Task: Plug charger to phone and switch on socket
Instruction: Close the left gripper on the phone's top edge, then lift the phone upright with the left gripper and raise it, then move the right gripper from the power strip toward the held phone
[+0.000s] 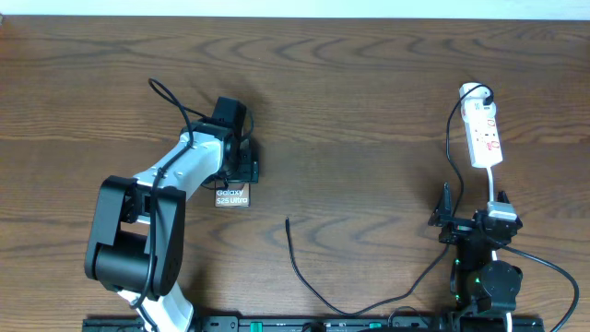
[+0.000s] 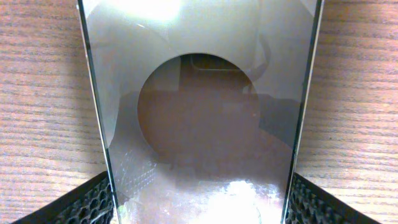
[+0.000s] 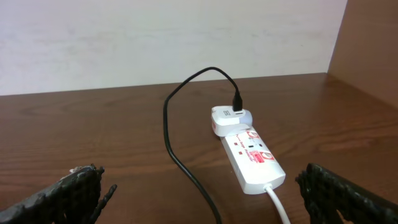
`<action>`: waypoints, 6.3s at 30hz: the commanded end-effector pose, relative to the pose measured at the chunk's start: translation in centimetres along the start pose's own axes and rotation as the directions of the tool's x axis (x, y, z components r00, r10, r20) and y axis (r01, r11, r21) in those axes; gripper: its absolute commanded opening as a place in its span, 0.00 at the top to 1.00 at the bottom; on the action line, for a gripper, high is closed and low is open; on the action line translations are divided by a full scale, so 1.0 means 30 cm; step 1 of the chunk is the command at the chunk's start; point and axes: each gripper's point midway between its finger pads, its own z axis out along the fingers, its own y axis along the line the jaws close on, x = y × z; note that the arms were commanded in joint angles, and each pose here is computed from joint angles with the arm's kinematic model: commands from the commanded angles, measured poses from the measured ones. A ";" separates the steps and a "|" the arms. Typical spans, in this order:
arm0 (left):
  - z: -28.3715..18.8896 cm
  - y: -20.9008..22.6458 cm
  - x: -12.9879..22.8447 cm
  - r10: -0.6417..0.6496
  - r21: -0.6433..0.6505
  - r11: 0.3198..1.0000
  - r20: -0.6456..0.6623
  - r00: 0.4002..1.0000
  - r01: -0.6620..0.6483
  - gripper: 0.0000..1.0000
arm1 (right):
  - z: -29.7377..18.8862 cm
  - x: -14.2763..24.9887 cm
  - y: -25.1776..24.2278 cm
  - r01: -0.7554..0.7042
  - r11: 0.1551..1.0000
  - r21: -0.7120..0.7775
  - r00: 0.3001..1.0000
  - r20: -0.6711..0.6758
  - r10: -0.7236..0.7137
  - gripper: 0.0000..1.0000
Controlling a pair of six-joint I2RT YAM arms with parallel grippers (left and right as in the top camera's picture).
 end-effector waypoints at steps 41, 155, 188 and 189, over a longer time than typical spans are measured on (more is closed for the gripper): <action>-0.045 0.002 -0.034 0.006 -0.001 1.000 0.032 0.999 -0.006 0.92 | -0.001 0.000 -0.002 -0.012 1.000 0.006 1.000 0.002 0.012 0.01; -0.971 -0.369 -0.135 -0.294 0.744 0.038 -0.630 0.719 0.667 0.93 | -0.001 0.000 0.004 -0.013 1.000 -0.005 1.000 0.002 0.013 0.01; -0.968 -0.364 -0.156 -0.325 0.761 0.036 -0.604 0.728 0.647 0.93 | 0.051 -0.589 0.276 -0.076 0.914 -0.399 0.983 -0.181 0.003 0.01; -0.966 -0.362 -0.160 -0.333 0.762 0.035 -0.602 0.726 0.647 0.93 | 0.070 -0.594 0.313 -0.115 0.887 -0.447 0.974 -0.226 0.013 0.01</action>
